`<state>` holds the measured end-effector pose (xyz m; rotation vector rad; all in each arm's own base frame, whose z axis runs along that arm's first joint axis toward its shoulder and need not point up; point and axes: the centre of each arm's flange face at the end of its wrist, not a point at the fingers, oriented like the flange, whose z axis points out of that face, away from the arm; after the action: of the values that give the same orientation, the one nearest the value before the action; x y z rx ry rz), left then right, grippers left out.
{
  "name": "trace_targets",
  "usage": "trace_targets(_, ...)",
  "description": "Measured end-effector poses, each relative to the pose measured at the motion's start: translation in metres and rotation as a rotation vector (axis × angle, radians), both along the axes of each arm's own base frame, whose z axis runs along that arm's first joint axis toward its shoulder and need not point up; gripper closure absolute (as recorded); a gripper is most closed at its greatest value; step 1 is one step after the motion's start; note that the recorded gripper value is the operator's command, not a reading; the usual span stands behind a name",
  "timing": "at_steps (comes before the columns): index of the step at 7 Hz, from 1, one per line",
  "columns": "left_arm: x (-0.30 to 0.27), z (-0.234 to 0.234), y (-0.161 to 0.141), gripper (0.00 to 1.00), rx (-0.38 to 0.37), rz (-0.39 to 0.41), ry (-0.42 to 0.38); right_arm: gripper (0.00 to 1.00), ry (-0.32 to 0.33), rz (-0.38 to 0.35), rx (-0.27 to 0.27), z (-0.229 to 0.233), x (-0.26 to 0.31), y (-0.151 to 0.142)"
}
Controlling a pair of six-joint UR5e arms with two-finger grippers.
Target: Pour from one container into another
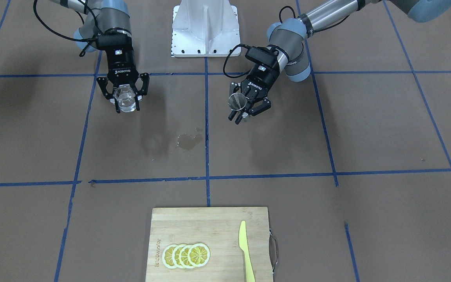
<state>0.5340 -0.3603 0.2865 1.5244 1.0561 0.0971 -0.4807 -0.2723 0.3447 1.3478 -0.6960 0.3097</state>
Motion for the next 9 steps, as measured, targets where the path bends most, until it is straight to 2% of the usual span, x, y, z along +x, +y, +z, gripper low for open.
trace_targets(2,0.007,0.011,0.006,1.0,0.069,0.081,0.097,1.0,0.004,-0.051,0.042,-0.046,-0.007,0.03)
trace_targets(3,0.009,0.017,0.008,1.0,0.086,0.098,0.122,1.0,0.008,-0.073,0.062,-0.068,-0.012,0.044)
trace_targets(4,0.01,0.022,0.008,1.0,0.105,0.099,0.116,1.0,0.015,-0.084,0.08,-0.088,-0.017,0.054)
trace_targets(6,0.011,0.021,0.01,1.0,0.16,0.075,0.074,1.0,0.072,-0.096,0.117,-0.121,-0.008,0.063)
trace_targets(9,0.014,0.012,0.01,1.0,0.179,0.066,0.069,1.0,0.155,-0.098,0.13,-0.149,-0.003,0.061)
